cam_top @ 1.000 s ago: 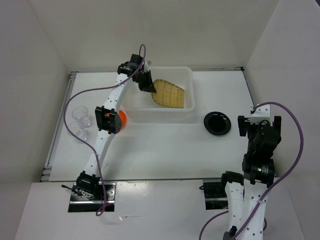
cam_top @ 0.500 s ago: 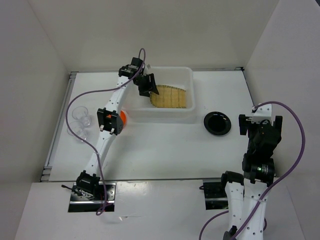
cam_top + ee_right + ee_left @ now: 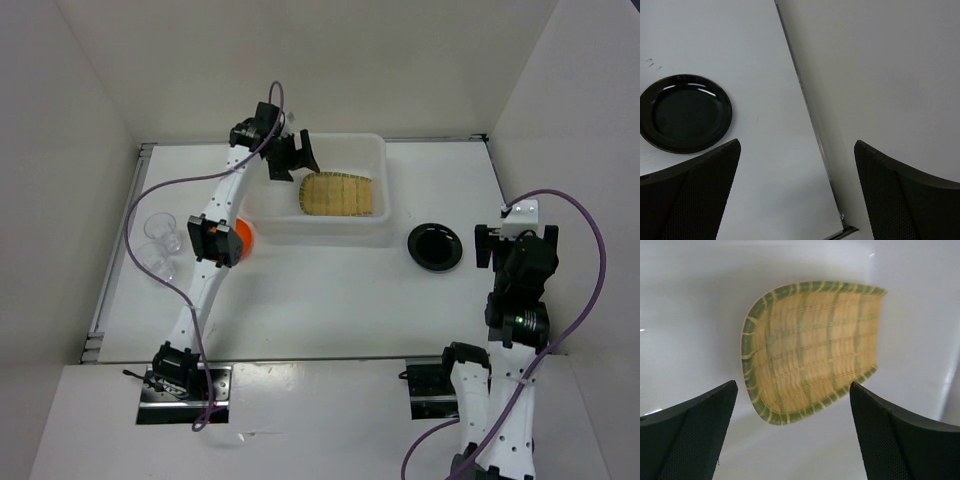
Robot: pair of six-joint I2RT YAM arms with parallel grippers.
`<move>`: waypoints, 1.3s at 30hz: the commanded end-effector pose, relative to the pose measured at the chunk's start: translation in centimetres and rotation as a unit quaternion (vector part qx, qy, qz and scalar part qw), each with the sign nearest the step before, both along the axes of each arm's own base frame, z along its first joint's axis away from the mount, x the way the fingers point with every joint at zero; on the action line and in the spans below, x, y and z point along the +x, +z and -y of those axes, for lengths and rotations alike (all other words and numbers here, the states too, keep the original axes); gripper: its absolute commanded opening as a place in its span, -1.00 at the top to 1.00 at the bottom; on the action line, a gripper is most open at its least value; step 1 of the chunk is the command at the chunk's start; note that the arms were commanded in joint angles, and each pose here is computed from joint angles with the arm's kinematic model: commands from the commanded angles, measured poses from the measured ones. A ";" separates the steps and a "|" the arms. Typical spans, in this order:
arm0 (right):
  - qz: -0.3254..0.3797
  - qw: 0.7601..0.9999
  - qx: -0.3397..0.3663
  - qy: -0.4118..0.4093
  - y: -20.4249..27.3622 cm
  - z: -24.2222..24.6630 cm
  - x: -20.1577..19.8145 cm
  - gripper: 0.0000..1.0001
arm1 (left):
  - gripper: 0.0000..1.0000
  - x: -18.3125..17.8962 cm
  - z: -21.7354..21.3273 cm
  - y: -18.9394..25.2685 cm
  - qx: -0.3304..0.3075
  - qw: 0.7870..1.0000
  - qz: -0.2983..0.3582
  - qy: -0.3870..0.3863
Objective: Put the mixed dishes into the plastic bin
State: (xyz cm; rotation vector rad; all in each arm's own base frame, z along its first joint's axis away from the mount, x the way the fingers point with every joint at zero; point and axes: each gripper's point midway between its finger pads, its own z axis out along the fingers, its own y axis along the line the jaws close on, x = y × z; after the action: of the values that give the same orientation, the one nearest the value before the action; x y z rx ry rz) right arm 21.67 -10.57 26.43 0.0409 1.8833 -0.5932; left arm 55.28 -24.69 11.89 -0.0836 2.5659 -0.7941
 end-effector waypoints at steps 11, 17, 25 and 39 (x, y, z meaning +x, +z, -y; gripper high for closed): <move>-0.149 0.984 0.079 0.057 -7.1 -0.4 6.0 -0.97 | -1.00 -7.1 -5.9 27.1 -0.020 0.972 0.233 0.035; -0.189 0.965 0.154 0.100 -9.9 -0.3 8.8 -0.92 | -1.00 -11.9 -3.5 30.3 -0.017 0.968 0.249 0.013; -0.291 0.901 0.268 0.176 -16.5 -2.2 10.2 -0.97 | -1.00 -17.4 -5.4 32.2 0.035 0.968 0.243 0.056; -0.315 0.769 0.514 0.213 -22.3 -1.8 10.1 -0.97 | -1.00 -23.5 -10.8 28.4 0.104 0.971 0.195 0.093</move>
State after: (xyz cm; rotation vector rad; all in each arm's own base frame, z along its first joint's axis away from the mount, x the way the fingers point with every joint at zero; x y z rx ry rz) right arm 32.57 -10.60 4.04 0.1315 2.5934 0.5998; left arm 31.25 -14.60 40.14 -0.0744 2.2412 -0.4538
